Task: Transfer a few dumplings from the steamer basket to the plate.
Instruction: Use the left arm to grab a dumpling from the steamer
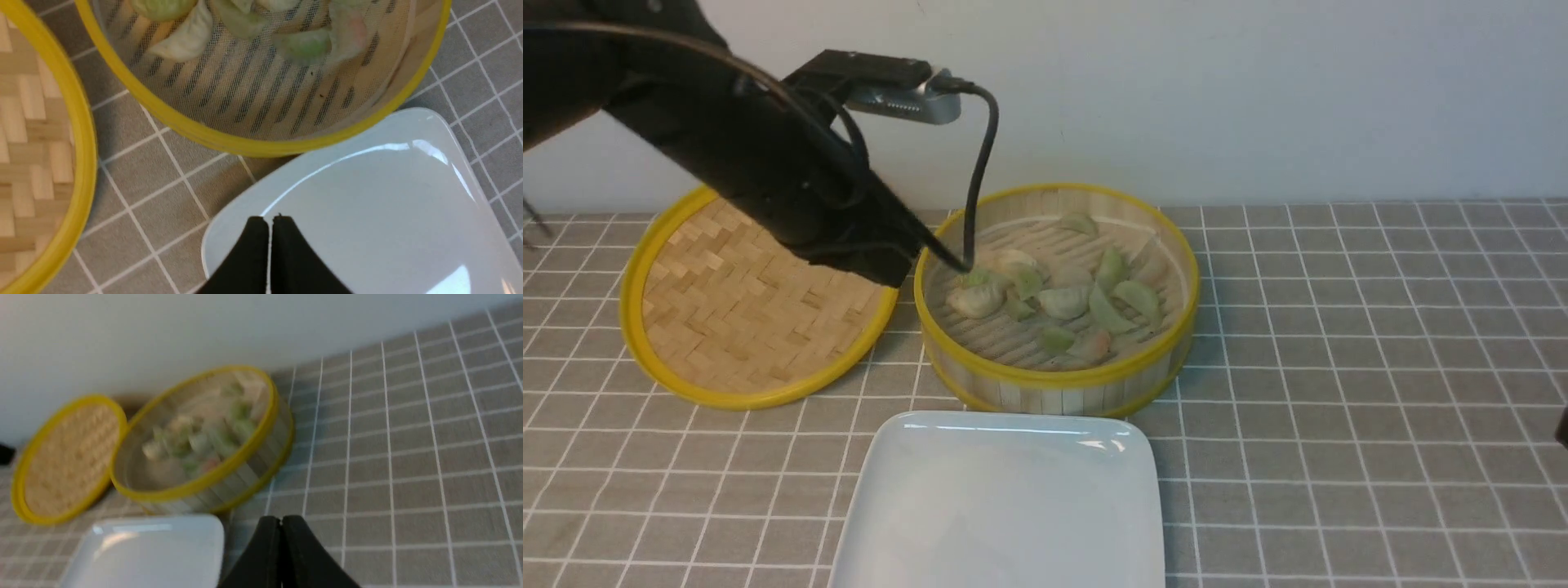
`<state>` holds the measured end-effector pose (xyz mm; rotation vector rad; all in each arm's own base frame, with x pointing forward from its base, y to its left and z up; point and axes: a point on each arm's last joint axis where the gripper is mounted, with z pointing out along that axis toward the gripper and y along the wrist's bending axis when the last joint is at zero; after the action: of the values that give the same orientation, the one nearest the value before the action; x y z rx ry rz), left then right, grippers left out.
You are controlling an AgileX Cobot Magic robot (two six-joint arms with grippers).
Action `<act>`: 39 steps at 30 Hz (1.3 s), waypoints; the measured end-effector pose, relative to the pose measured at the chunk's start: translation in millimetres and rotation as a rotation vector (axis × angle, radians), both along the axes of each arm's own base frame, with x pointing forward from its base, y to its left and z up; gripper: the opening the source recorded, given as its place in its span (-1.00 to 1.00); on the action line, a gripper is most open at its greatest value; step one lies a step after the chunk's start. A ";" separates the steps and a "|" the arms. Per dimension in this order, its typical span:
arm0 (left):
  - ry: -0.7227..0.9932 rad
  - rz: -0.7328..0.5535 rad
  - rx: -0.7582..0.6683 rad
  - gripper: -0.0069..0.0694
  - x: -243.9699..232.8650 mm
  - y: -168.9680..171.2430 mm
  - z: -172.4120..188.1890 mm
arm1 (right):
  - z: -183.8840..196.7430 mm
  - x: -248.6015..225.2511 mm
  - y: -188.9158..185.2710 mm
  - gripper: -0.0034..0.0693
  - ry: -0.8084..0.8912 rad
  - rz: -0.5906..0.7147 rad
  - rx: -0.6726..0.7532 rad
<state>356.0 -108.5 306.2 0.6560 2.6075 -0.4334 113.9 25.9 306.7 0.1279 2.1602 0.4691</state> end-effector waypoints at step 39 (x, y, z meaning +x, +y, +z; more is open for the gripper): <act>-0.077 -0.172 0.263 -0.04 105.7 -66.3 -129.3 | 12.4 53.8 -1.1 -0.93 0.267 0.077 -0.104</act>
<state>461.6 -174.8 177.0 0.9688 2.5665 -0.1116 167.7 24.8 319.1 0.0512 2.4532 0.4009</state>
